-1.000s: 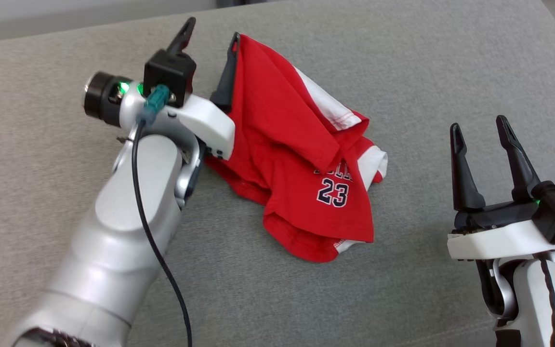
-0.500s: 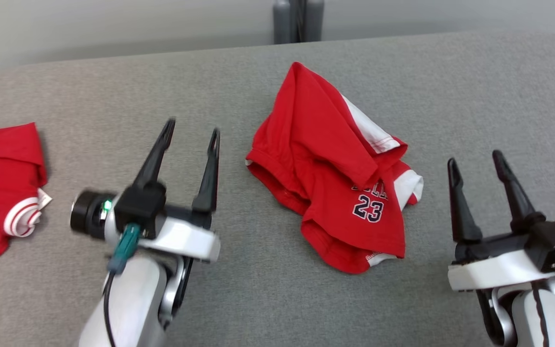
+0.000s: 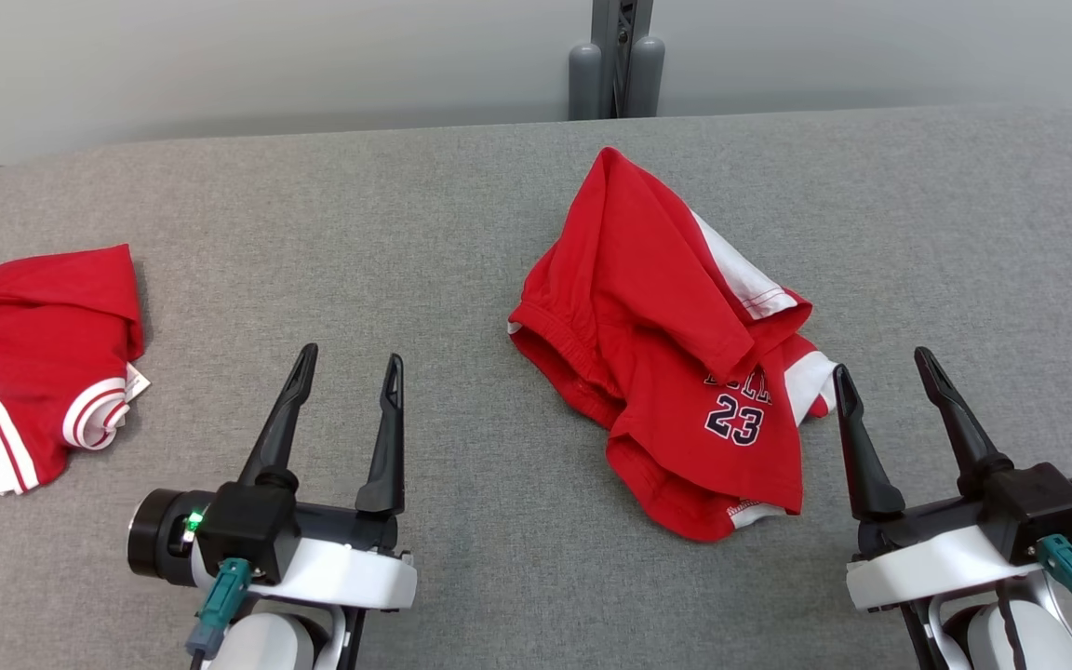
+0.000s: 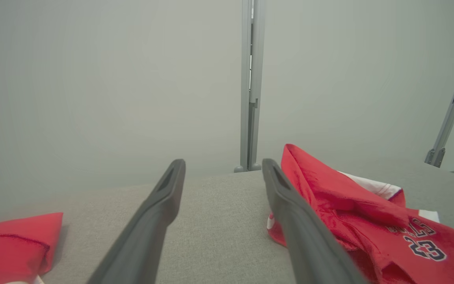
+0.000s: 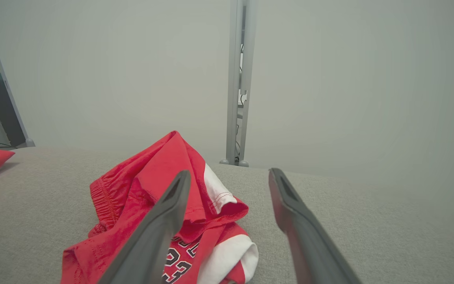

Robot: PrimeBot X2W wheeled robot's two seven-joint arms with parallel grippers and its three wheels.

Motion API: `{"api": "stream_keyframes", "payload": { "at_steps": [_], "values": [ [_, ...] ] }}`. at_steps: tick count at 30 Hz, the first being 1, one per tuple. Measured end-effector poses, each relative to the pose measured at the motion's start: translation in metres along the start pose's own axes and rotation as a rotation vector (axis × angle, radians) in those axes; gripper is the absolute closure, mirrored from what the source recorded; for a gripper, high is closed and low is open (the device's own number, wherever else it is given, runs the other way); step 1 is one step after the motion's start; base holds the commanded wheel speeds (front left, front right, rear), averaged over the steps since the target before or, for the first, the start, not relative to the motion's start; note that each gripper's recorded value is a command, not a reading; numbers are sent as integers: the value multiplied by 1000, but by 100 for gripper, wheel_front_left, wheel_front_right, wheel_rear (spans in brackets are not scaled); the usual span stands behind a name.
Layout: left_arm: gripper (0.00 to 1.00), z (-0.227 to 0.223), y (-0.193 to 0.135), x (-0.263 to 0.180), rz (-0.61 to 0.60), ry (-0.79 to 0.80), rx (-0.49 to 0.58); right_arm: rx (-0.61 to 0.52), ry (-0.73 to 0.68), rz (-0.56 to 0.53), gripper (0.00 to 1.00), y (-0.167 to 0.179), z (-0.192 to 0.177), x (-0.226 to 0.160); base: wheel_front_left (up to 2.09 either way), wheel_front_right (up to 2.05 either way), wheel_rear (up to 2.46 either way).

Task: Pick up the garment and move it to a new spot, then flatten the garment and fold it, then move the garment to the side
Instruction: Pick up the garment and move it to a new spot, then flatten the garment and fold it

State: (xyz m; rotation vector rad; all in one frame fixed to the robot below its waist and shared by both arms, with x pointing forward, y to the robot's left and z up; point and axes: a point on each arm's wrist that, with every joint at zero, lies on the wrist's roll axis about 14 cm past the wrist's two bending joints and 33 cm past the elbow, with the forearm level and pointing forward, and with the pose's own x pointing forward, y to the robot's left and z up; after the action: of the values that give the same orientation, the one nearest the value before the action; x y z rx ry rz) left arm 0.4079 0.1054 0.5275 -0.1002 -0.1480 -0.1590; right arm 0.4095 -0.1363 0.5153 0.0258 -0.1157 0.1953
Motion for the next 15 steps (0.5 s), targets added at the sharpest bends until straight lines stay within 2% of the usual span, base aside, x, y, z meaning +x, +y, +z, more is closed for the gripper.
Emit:
{"api": "stream_keyframes", "payload": {
  "at_steps": [7,15],
  "values": [
    [0,5,8,3,16,-17,3,11,43,7,0,3,-14,-3,0,0,0],
    [0,-7,1,3,-1,19,-21,87,231,27,0,17,-69,-23,0,0,0]
  ]
}}
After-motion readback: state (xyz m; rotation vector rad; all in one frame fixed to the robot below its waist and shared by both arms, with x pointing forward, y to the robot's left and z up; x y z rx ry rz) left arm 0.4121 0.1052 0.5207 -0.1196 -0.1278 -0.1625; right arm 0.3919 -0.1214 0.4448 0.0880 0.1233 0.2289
